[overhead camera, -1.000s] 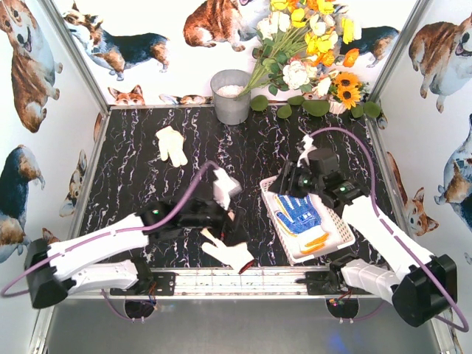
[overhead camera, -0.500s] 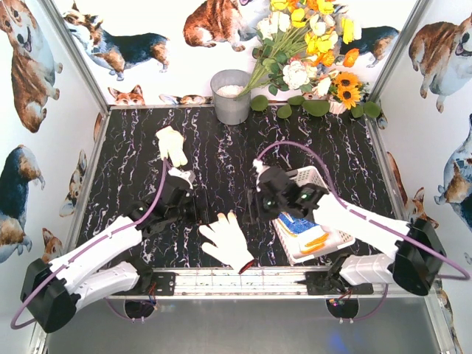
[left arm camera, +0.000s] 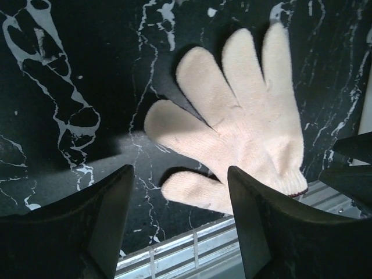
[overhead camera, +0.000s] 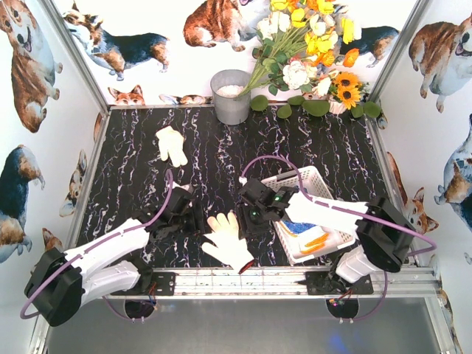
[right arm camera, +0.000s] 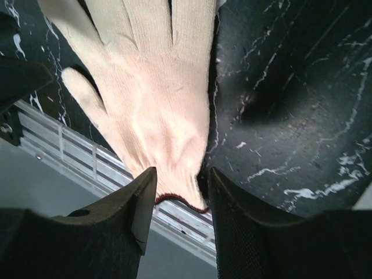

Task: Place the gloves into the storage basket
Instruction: Adjust the glove at the center of the board.

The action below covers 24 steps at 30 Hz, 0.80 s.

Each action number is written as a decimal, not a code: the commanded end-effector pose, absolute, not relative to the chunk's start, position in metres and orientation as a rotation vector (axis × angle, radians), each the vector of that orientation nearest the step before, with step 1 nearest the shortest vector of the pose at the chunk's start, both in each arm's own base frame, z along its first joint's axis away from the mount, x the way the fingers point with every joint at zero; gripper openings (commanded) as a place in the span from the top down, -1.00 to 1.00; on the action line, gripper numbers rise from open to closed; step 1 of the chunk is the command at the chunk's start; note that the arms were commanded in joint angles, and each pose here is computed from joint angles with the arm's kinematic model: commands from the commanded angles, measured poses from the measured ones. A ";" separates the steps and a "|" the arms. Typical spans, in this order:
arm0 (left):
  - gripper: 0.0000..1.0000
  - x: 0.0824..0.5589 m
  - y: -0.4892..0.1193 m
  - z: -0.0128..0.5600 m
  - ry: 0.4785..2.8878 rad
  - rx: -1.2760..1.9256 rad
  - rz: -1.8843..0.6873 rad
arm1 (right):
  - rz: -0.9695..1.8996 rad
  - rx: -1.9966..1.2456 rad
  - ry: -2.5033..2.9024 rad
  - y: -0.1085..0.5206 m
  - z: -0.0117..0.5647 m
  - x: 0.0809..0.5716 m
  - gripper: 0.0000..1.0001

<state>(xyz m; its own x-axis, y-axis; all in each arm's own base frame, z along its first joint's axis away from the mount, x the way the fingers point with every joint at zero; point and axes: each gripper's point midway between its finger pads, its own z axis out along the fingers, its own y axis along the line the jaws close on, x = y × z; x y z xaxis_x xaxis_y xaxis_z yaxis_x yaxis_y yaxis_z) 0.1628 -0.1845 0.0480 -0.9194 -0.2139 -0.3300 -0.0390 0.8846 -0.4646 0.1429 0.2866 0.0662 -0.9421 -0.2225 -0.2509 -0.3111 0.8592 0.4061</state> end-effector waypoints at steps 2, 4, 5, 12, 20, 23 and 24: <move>-0.09 0.173 -0.182 0.040 2.622 -0.231 -0.672 | 0.762 -0.299 2.810 0.315 0.071 0.157 0.16; 0.01 0.176 -0.182 0.038 2.608 -0.231 -0.671 | 0.725 -0.271 2.818 0.315 0.065 0.161 0.16; 0.05 0.178 -0.181 0.035 2.605 -0.234 -0.669 | 0.712 -0.262 2.817 0.315 0.063 0.164 0.16; 0.29 0.185 -0.182 0.024 2.601 -0.218 -0.675 | 0.622 -0.212 2.811 0.312 0.054 0.177 0.17; 0.71 0.187 -0.184 0.019 2.610 -0.222 -0.680 | 0.626 -0.178 2.851 0.314 0.038 0.182 0.21; 0.88 0.191 -0.183 0.021 2.591 -0.236 -0.671 | 0.648 -0.171 2.856 0.318 0.035 0.182 0.36; 0.92 0.195 -0.182 0.022 2.577 -0.242 -0.669 | 0.654 -0.162 2.855 0.319 0.035 0.182 0.45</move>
